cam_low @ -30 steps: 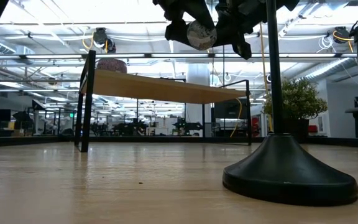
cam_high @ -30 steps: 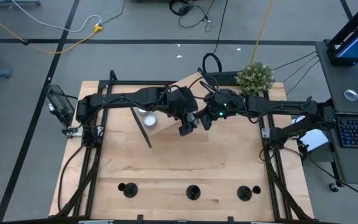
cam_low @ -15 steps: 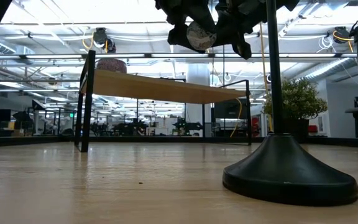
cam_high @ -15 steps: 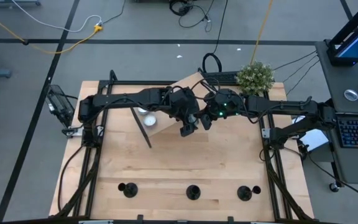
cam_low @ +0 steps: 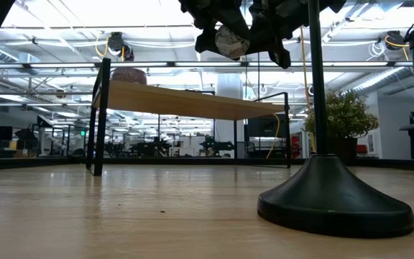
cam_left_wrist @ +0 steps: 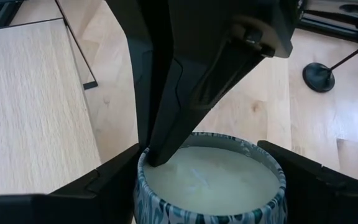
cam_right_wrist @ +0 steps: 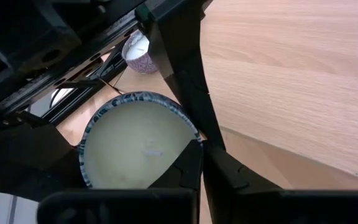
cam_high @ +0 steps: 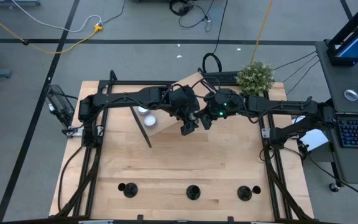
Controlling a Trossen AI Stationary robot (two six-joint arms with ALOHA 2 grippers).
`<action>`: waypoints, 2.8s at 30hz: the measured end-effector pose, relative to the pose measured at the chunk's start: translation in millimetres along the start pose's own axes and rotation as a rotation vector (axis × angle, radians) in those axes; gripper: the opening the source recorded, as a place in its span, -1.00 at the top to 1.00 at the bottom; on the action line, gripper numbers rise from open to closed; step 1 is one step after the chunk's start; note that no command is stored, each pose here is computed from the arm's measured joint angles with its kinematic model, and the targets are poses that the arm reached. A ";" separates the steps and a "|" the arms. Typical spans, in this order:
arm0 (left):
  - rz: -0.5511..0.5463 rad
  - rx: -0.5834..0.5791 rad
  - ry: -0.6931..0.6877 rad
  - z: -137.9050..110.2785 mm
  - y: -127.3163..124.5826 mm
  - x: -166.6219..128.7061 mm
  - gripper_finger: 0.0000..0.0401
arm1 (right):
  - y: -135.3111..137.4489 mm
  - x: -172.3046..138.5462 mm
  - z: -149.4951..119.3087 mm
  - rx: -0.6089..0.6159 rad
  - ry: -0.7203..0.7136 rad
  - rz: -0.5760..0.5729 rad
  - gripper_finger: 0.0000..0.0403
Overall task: Pick & Place candle stick holders
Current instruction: Put the blue patterned scented candle on the shelf
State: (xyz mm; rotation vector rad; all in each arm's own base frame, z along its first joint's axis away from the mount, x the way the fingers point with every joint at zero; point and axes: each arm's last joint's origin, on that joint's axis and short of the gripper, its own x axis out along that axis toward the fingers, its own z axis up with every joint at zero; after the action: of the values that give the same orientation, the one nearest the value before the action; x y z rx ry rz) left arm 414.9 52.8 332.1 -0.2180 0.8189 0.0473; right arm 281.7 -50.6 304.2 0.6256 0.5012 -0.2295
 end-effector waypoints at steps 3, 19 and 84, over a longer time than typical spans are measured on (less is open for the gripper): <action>0.010 0.002 0.004 -0.5 0.1 0.0 -0.46 | 0.0 0.1 0.1 -0.006 -0.001 0.000 1.00; 0.192 0.015 0.106 -11.1 8.6 -2.4 -0.46 | 0.4 0.2 -0.2 -0.024 0.002 0.005 0.93; 0.579 -0.328 -0.266 -122.0 47.7 -32.8 -0.46 | -3.1 -0.3 -4.1 -0.062 0.045 -0.029 1.00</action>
State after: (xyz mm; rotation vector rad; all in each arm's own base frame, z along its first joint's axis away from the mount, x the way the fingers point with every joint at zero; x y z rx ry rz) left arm 298.7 75.1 266.9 -0.2705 0.5828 0.7437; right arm 278.8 -50.5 300.0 0.5646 0.5589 -0.2268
